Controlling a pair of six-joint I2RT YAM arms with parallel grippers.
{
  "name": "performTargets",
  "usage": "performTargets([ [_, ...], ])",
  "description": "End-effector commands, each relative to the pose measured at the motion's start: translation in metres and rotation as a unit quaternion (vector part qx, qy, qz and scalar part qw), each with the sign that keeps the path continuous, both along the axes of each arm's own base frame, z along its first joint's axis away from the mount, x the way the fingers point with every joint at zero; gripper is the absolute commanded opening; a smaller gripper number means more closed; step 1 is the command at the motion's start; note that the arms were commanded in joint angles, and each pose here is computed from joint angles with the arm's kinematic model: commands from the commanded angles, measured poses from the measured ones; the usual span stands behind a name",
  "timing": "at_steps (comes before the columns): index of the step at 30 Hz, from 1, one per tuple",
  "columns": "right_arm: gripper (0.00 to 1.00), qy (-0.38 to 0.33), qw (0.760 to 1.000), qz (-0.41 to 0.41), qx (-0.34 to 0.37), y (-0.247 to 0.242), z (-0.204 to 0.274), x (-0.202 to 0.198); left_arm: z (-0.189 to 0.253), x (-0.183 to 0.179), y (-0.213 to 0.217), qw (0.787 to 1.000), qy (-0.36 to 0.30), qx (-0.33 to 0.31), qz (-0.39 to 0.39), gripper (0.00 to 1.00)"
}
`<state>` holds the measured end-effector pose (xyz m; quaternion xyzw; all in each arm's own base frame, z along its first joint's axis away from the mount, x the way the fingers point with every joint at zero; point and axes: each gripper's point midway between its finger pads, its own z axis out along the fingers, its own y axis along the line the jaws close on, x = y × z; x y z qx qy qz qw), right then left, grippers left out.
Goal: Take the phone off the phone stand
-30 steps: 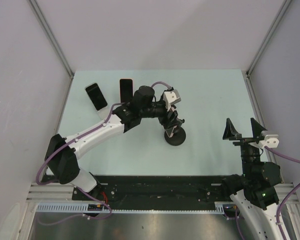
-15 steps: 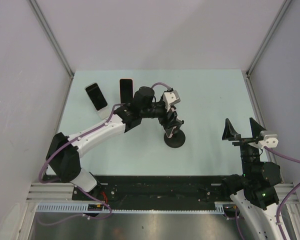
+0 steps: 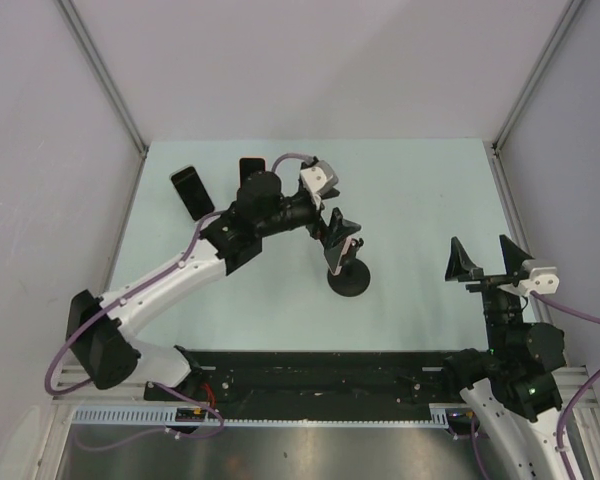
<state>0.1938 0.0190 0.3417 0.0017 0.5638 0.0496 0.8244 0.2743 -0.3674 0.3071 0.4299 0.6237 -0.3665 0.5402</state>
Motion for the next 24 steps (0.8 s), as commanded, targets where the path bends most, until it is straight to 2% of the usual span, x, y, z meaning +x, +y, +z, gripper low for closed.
performTargets([
  [1,1.0,0.01,0.999,0.03,0.002,0.009,0.023,-0.004,0.042,0.01,0.033,0.992,0.009,-0.065,0.11,1.0],
  [6,1.0,0.093,0.989,0.112,-0.017,0.049,0.012,0.016,0.056,0.018,0.09,0.962,0.02,-0.104,0.251,1.0],
  [8,1.0,0.138,0.98,0.146,-0.01,0.067,0.0,0.029,0.069,0.013,0.111,0.952,0.011,-0.12,0.282,1.0],
  [10,1.0,0.159,0.967,0.196,-0.024,0.089,-0.008,0.033,0.06,0.007,0.132,0.944,0.013,-0.105,0.313,1.0],
  [17,1.0,0.257,0.914,0.313,-0.028,0.145,-0.054,0.051,0.026,-0.009,0.178,0.931,-0.009,-0.051,0.362,1.0],
  [20,1.0,0.295,0.887,0.351,-0.058,0.163,-0.083,0.061,0.013,-0.012,0.189,0.927,-0.016,-0.035,0.373,1.0],
  [22,1.0,0.309,0.879,0.357,-0.062,0.167,-0.093,0.067,0.006,-0.012,0.192,0.925,-0.02,-0.023,0.378,1.0],
  [24,1.0,0.343,0.883,0.319,-0.033,0.163,-0.107,0.085,0.001,-0.008,0.196,0.921,-0.027,-0.007,0.389,1.0],
])
